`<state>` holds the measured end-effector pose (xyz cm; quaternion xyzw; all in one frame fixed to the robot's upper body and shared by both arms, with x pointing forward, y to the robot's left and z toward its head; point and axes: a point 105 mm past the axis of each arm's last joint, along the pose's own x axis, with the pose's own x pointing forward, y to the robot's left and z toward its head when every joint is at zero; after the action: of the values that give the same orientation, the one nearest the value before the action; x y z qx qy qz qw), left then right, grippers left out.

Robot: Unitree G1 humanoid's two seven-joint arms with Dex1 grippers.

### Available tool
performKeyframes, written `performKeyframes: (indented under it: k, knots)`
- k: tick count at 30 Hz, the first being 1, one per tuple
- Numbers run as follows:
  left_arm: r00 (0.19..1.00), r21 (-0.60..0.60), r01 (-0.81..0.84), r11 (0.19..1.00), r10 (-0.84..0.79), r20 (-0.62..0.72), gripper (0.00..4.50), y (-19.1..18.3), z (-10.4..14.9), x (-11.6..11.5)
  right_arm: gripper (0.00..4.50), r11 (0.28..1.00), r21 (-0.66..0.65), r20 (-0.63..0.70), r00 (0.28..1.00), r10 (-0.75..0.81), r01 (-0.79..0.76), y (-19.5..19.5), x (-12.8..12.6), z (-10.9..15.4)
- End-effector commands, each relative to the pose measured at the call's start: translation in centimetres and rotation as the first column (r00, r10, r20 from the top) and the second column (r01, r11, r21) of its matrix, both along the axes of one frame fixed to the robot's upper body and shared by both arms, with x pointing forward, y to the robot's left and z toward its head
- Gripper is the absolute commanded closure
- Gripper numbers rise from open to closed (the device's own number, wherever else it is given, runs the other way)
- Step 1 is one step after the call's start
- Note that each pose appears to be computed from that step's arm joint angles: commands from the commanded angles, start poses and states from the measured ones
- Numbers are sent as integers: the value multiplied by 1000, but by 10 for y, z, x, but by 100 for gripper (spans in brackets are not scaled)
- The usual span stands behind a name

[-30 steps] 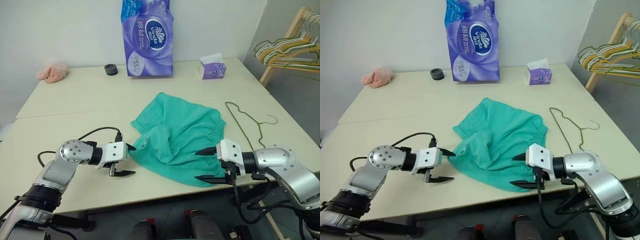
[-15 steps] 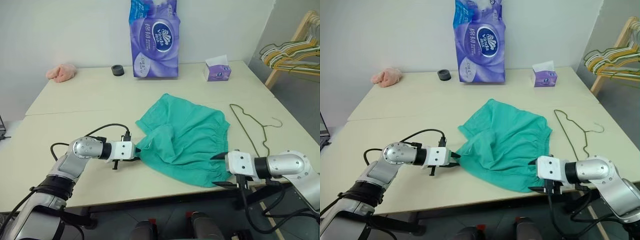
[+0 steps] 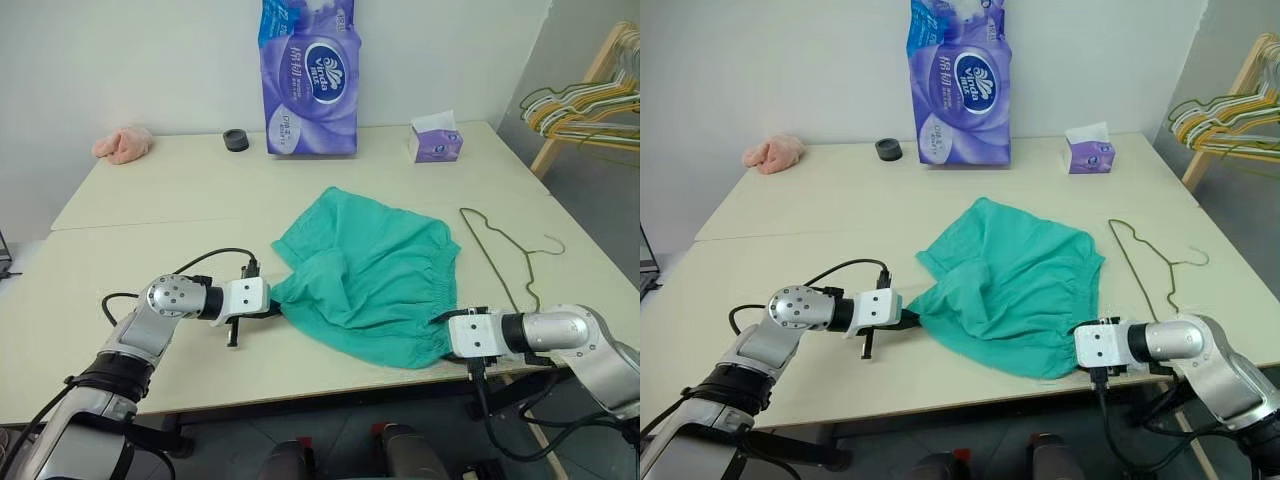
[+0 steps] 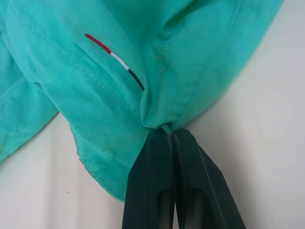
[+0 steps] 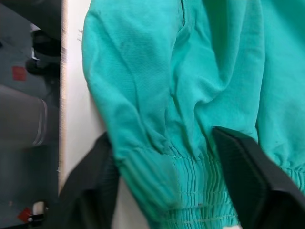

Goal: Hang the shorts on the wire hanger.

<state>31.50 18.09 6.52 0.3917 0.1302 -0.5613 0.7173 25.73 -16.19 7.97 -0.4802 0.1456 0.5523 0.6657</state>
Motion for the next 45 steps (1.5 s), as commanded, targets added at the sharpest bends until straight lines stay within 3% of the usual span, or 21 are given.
performKeyframes:
  k: [1, 3, 6, 11, 15, 17, 21, 28, 37, 45]
  knots:
    - [999, 16, -49, 999, 49, -2, 450, 16, 6, 1, 293, 998, 53, 69, 997, 35, -38, 9, 8, 18]
    - [997, 23, -75, 997, 75, 0, 450, 24, 9, 1, 358, 995, 83, 110, 993, 48, -57, 14, 18, 27]
    - [988, 39, -153, 987, 152, 36, 450, 47, 20, 3, 448, 990, 119, 241, 970, 43, -74, 23, 54, 47]
    - [954, 50, -285, 957, 278, 114, 450, 82, 34, 0, 448, 971, 207, 431, 902, 19, -120, 53, 107, 87]
    - [933, 47, -347, 937, 339, 121, 450, 93, 36, -13, 448, 931, 312, 523, 852, -2, -189, 86, 124, 120]
    - [929, 48, -358, 932, 351, 114, 450, 93, 36, -19, 448, 913, 339, 510, 860, 24, -226, 92, 119, 125]
    - [950, 46, -300, 953, 303, -80, 450, 75, 38, -45, 448, 884, 323, 324, 917, 233, -338, 86, 70, 106]
    - [900, 57, -78, 995, 95, -424, 450, 43, 47, -93, 448, 932, 141, -18, 941, 338, -333, 45, 1, 47]
    - [769, 30, 140, 990, -90, -633, 450, 21, 35, -136, 448, 953, 27, -171, 938, 300, -300, 19, -28, 19]
    - [726, 26, 175, 984, -111, -679, 450, 21, 24, -154, 448, 949, -10, -199, 931, 307, -315, 9, -32, 15]
